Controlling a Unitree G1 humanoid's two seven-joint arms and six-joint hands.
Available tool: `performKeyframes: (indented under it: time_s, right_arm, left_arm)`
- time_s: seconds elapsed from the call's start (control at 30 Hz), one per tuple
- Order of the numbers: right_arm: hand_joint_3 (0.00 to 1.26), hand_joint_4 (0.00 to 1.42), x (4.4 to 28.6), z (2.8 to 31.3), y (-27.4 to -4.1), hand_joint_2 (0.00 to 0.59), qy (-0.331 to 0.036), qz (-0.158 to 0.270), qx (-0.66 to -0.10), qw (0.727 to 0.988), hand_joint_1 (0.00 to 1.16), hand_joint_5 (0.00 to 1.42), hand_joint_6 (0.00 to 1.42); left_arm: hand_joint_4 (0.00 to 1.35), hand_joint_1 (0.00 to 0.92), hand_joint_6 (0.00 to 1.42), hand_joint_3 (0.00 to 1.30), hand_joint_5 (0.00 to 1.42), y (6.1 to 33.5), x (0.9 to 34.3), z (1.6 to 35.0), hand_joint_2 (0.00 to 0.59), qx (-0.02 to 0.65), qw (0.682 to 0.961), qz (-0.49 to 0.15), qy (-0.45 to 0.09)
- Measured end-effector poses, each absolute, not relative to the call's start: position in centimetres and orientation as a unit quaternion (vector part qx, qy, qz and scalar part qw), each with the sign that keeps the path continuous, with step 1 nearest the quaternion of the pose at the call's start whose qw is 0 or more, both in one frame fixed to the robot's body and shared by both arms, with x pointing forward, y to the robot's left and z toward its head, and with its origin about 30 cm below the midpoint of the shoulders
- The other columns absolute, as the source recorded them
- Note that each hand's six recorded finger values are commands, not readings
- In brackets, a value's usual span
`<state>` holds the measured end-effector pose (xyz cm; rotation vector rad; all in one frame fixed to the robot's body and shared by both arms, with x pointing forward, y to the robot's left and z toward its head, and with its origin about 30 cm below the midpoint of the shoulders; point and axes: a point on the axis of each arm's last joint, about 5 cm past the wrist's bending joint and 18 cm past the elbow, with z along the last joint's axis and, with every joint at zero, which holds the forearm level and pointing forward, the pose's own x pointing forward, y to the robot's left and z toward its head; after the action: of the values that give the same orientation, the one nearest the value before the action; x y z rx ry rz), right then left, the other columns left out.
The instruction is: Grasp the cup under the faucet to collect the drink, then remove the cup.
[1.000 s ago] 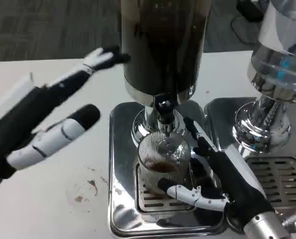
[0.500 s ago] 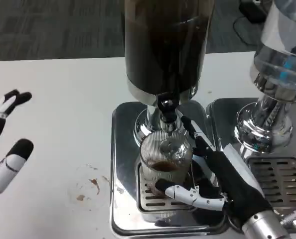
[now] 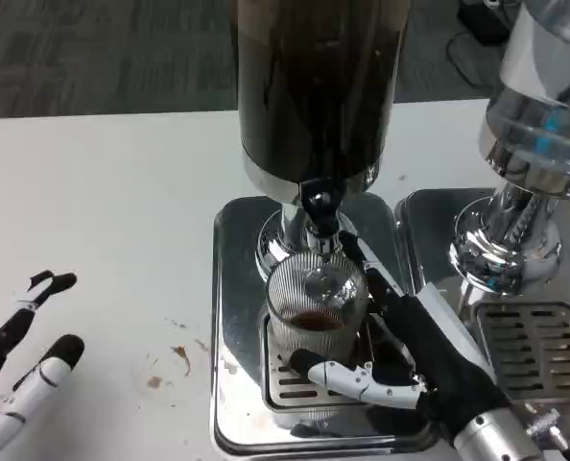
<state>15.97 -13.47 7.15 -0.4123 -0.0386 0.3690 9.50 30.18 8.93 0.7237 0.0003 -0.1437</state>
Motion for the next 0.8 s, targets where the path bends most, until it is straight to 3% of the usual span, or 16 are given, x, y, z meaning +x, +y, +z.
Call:
performKeyframes:
  time_s: [0.43,0.8]
  right_arm:
    - [0.00,0.03,16.2,6.8,-12.9,0.130,-0.020,0.183,-0.188,0.965,0.76,0.11,0.30]
    - [0.05,0.19,16.3,6.4,-12.4,0.128,-0.023,0.164,-0.172,0.971,0.84,0.30,0.47]
  left_arm:
    - [0.00,0.000,0.00,0.15,0.00,30.5,9.6,9.3,0.227,0.364,0.928,-0.076,0.001]
    - [0.00,0.000,0.00,0.17,0.01,30.7,9.4,9.3,0.227,0.365,0.928,-0.078,0.005]
